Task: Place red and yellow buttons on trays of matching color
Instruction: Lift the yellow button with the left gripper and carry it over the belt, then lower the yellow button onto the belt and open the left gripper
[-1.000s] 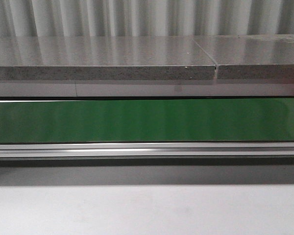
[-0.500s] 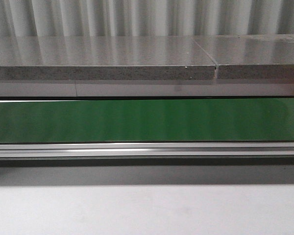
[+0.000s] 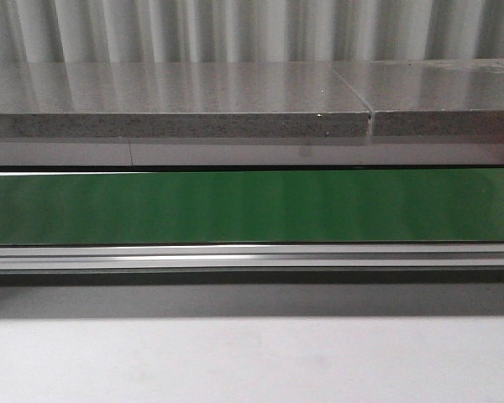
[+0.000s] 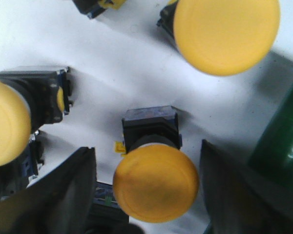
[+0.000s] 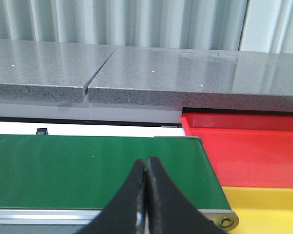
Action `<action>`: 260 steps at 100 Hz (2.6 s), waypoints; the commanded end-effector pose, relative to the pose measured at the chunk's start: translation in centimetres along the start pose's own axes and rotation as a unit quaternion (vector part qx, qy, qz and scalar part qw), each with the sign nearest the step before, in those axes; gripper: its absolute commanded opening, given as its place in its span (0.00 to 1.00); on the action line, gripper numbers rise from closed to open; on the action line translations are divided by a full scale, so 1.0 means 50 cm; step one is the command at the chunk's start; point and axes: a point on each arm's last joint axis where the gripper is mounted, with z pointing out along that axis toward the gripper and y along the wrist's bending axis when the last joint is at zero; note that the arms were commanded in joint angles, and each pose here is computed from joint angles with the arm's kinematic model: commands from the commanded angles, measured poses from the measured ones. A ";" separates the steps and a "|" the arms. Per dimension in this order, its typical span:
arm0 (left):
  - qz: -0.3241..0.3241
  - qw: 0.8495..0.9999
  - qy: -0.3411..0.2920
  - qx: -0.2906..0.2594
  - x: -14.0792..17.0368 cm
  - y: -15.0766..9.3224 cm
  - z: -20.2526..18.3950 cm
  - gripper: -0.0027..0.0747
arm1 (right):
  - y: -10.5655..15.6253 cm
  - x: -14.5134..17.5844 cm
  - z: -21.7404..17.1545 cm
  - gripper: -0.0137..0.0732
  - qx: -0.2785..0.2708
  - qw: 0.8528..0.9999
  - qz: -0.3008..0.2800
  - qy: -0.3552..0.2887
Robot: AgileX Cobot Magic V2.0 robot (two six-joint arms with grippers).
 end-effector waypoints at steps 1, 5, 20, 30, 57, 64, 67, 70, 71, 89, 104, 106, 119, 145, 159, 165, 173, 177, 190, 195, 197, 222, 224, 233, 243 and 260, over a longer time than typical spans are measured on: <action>-0.003 0.999 -0.050 0.009 -0.013 -0.004 -0.051 0.46 | 0.002 -0.019 -0.004 0.08 -0.005 0.999 -0.006 -0.046; -0.003 0.999 -0.050 0.009 -0.013 -0.004 -0.051 0.41 | 0.002 -0.019 -0.004 0.08 -0.005 0.999 -0.006 -0.046; -0.001 0.999 -0.051 0.007 -0.013 -0.003 -0.051 0.32 | 0.002 -0.019 -0.004 0.08 -0.005 0.999 -0.006 -0.046; 0.005 0.999 -0.054 0.004 -0.010 -0.005 -0.062 0.32 | 0.002 -0.019 -0.004 0.08 -0.005 0.999 -0.006 -0.046; 0.019 0.994 -0.106 0.008 0.011 -0.012 -0.154 0.32 | 0.002 -0.019 -0.004 0.08 -0.005 0.999 -0.006 -0.046; 0.025 0.993 -0.117 0.008 0.021 -0.014 -0.179 0.32 | 0.002 -0.019 -0.004 0.08 -0.005 0.999 -0.006 -0.046; 0.034 0.992 -0.119 0.009 0.028 -0.020 -0.191 0.32 | 0.002 -0.019 -0.004 0.08 -0.005 0.999 -0.006 -0.046; 0.040 0.992 -0.119 0.009 0.034 -0.023 -0.199 0.32 | 0.002 -0.019 -0.004 0.08 -0.005 0.999 -0.006 -0.046; 0.042 0.992 -0.120 0.009 0.035 -0.024 -0.202 0.32 | 0.002 -0.019 -0.004 0.08 -0.005 0.999 -0.006 -0.046; 0.066 0.987 -0.143 0.018 0.070 -0.055 -0.243 0.32 | 0.002 -0.019 -0.004 0.08 -0.005 0.999 -0.006 -0.046; 0.091 0.985 -0.142 0.027 0.096 -0.086 -0.246 0.32 | 0.002 -0.019 -0.004 0.08 -0.005 0.999 -0.006 -0.046; 0.097 0.985 -0.142 0.028 0.098 -0.094 -0.245 0.32 | 0.002 -0.019 -0.004 0.08 -0.005 0.999 -0.006 -0.046; 0.118 0.983 -0.137 0.032 0.106 -0.121 -0.236 0.32 | 0.002 -0.019 -0.004 0.08 -0.005 0.999 -0.006 -0.046; 0.130 0.986 -0.102 0.031 0.106 -0.140 -0.206 0.32 | 0.002 -0.019 -0.004 0.08 -0.005 0.999 -0.006 -0.046; 0.129 0.986 -0.102 0.033 0.104 -0.141 -0.202 0.39 | 0.002 -0.019 -0.004 0.08 -0.005 0.999 -0.006 -0.046; 0.129 0.986 -0.102 0.033 0.104 -0.141 -0.202 0.51 | 0.002 -0.019 -0.004 0.08 -0.005 0.999 -0.006 -0.046; 0.129 0.986 -0.102 0.034 0.104 -0.141 -0.202 0.66 | 0.002 -0.019 -0.004 0.08 -0.005 0.999 -0.006 -0.046; 0.129 0.986 -0.102 0.035 0.104 -0.142 -0.202 0.72 | 0.002 -0.019 -0.004 0.08 -0.005 0.999 -0.006 -0.046; 0.127 0.985 -0.099 0.058 0.107 -0.150 -0.203 0.78 | 0.002 -0.019 -0.004 0.08 -0.005 0.999 -0.006 -0.046; 0.124 0.984 -0.102 0.082 0.109 -0.158 -0.207 0.78 | 0.002 -0.019 -0.004 0.08 -0.005 0.999 -0.006 -0.046; 0.124 0.982 -0.106 0.091 0.109 -0.161 -0.210 0.78 | 0.002 -0.019 -0.004 0.08 -0.005 0.999 -0.006 -0.046; 0.121 0.970 -0.156 0.144 0.117 -0.175 -0.256 0.76 | 0.002 -0.019 -0.004 0.08 -0.005 0.999 -0.006 -0.046; 0.120 0.970 -0.157 0.143 0.118 -0.172 -0.258 0.76 | 0.002 -0.019 -0.004 0.08 -0.005 0.999 -0.006 -0.046; 0.122 0.972 -0.156 0.126 0.121 -0.157 -0.265 0.76 | 0.002 -0.019 -0.004 0.08 -0.005 0.999 -0.006 -0.046; 0.107 0.976 -0.147 0.120 0.122 -0.130 -0.271 0.76 | 0.002 -0.019 -0.004 0.08 -0.005 0.999 -0.006 -0.046; 0.059 0.985 -0.132 0.098 0.115 -0.056 -0.275 0.76 | 0.002 -0.019 -0.004 0.08 -0.005 0.999 -0.006 -0.046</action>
